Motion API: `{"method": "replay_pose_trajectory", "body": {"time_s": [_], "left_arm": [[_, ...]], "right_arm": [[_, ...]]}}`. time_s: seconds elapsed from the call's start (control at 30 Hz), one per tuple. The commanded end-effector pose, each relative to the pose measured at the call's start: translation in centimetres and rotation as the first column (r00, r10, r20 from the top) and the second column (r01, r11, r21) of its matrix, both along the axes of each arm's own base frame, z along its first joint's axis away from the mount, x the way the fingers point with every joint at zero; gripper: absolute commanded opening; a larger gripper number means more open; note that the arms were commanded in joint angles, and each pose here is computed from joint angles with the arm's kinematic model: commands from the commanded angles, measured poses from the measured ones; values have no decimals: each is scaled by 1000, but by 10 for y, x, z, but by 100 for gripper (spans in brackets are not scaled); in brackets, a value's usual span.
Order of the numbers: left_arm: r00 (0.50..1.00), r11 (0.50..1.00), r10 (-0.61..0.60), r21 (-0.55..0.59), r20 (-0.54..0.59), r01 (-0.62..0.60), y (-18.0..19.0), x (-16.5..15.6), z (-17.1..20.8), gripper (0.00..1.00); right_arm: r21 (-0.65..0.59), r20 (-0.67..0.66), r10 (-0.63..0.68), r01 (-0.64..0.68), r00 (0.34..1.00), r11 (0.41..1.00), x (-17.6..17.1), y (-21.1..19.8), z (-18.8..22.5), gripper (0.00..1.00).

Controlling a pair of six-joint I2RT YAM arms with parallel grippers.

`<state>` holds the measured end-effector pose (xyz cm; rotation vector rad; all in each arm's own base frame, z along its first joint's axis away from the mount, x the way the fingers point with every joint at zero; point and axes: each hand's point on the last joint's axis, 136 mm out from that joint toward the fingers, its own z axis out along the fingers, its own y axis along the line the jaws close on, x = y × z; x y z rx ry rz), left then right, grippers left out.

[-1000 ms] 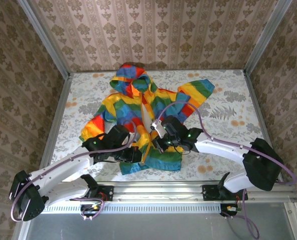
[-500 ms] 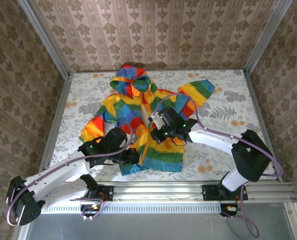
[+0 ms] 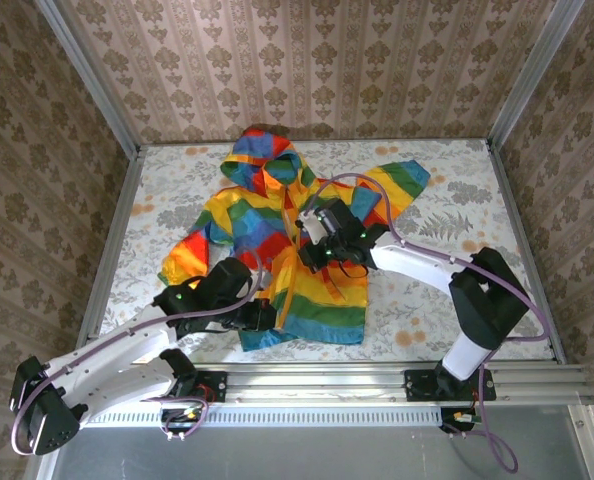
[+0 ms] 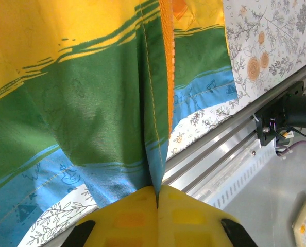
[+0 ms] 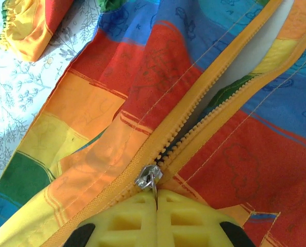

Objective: Zip up the jacket

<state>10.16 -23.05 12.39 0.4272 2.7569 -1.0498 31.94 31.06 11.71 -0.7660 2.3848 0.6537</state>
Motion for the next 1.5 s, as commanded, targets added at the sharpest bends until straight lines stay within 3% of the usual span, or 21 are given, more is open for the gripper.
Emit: {"method": "replay_pose_trajectory", "body": {"time_s": [0.0, 0.7, 1.47], "left_arm": [[996, 999, -25, 41, -90, 29, 10, -21, -11, 0], [996, 1000, 0, 18, -88, 1, 16, -26, -10, 0], [994, 999, -38, -28, -101, 35, 11, -32, -15, 0]], "right_arm": [[-12, 61, -59, 60, 996, 998, 31, -8, 11, 0], [-39, 119, -96, 102, 988, 994, 89, -11, 28, 0], [-35, 203, -221, 233, 954, 972, 156, -62, 58, 0]]}}
